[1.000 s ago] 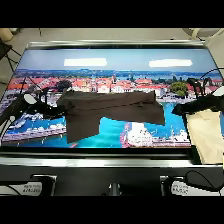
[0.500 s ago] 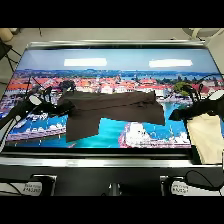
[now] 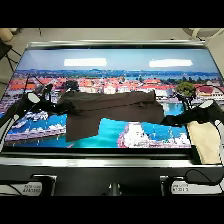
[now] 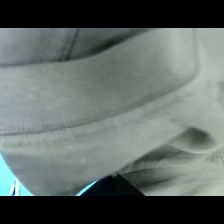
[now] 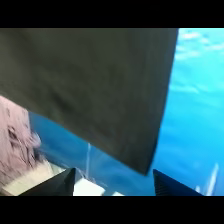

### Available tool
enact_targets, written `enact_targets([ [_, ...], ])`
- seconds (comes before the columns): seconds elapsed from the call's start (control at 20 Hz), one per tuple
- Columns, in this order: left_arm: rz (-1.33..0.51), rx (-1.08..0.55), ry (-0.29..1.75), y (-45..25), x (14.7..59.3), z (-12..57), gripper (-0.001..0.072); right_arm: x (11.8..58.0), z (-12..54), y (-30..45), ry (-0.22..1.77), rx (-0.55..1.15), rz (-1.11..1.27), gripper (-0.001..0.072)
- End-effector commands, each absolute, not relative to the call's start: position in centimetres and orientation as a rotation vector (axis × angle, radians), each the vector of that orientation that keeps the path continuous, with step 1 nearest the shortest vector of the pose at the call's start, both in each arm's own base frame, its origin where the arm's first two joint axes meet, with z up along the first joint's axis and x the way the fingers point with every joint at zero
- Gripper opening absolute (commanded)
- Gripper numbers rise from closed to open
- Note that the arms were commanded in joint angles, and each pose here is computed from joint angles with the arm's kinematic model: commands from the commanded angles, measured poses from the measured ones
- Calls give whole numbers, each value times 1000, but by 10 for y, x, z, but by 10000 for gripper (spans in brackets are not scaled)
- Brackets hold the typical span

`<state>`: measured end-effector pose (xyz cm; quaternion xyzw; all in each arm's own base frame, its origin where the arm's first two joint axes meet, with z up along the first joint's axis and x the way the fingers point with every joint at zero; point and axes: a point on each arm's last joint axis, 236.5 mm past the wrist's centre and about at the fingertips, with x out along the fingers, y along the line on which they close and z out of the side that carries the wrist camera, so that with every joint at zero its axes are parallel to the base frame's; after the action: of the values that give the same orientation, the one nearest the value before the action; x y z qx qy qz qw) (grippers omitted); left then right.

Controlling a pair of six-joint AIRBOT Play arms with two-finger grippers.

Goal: Fold the shirts.

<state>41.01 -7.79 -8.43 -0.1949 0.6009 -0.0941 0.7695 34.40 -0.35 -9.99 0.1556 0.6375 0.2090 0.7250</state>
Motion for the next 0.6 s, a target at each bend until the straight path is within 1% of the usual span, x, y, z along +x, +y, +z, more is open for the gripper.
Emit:
enact_targets([
  [0.0,-218,-412,1274,-80,412,-71,21,372,-109,-2,1316,426,398,489],
  [0.05,-220,-410,1265,-80,413,-67,21,374,-110,-1,1309,441,393,488],
  [0.1,-221,-409,1258,-80,413,-65,21,374,-113,-1,1314,444,392,455],
  [0.15,-223,-405,1251,-80,414,-62,21,373,-116,-1,1321,449,392,318],
  [0.2,-224,-404,1244,-80,415,-59,21,372,-118,-1,1326,452,393,299],
  [0.25,-227,-401,1234,-80,416,-54,21,373,-118,-1,1326,448,394,23],
  [0.35,-242,-384,1179,-80,423,-32,20,382,-106,-4,1294,413,419,26],
  [0.4,-252,-372,1123,-80,430,-8,19,390,-89,-5,1262,377,448,25],
  [0.45,-274,-342,1049,-80,437,24,19,403,-61,-7,1208,324,478,25],
  [0.5,-304,-297,942,-81,445,71,18,417,-26,-11,1133,254,501,25],
  [0.55,-320,-269,822,-81,450,126,19,433,24,-18,1029,132,515,25],
])
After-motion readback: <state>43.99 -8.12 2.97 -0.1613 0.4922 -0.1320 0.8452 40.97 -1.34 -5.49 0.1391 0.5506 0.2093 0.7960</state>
